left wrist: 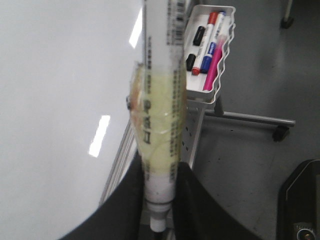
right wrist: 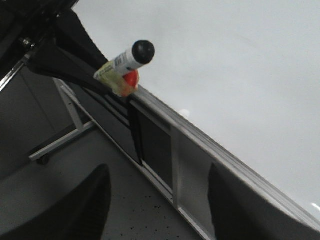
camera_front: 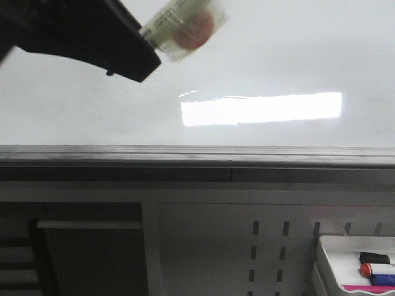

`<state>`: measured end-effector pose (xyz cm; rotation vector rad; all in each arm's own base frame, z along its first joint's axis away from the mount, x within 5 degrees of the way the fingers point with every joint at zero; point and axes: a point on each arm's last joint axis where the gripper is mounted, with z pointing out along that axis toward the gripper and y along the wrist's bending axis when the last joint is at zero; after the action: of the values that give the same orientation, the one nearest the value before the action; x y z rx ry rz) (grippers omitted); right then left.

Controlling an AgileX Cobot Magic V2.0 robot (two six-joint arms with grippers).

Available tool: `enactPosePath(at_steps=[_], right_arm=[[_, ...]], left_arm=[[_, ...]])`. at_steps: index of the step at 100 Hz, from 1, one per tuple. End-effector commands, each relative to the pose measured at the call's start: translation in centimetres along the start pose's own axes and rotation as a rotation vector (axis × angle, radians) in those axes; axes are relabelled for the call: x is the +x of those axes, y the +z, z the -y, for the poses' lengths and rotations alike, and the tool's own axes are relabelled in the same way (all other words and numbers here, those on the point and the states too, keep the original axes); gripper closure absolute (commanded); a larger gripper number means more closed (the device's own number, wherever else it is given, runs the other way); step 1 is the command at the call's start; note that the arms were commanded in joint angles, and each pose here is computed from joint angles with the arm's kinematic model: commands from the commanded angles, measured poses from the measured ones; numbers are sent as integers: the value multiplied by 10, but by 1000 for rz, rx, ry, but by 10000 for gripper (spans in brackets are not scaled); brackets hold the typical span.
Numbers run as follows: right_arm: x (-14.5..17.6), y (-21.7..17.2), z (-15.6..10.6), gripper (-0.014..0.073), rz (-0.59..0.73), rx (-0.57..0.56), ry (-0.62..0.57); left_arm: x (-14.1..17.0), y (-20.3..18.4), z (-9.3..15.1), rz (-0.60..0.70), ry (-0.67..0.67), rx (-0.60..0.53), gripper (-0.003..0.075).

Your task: Write number 4 on whiteboard

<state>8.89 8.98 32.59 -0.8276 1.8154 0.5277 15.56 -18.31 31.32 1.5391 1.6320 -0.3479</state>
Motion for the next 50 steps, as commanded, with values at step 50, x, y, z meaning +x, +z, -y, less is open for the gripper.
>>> enactPosePath(at_steps=[50], right_arm=[[-40,46,-25,210,203,-114,-67]], left_arm=[[-27,-27,29,136,193,53,741]])
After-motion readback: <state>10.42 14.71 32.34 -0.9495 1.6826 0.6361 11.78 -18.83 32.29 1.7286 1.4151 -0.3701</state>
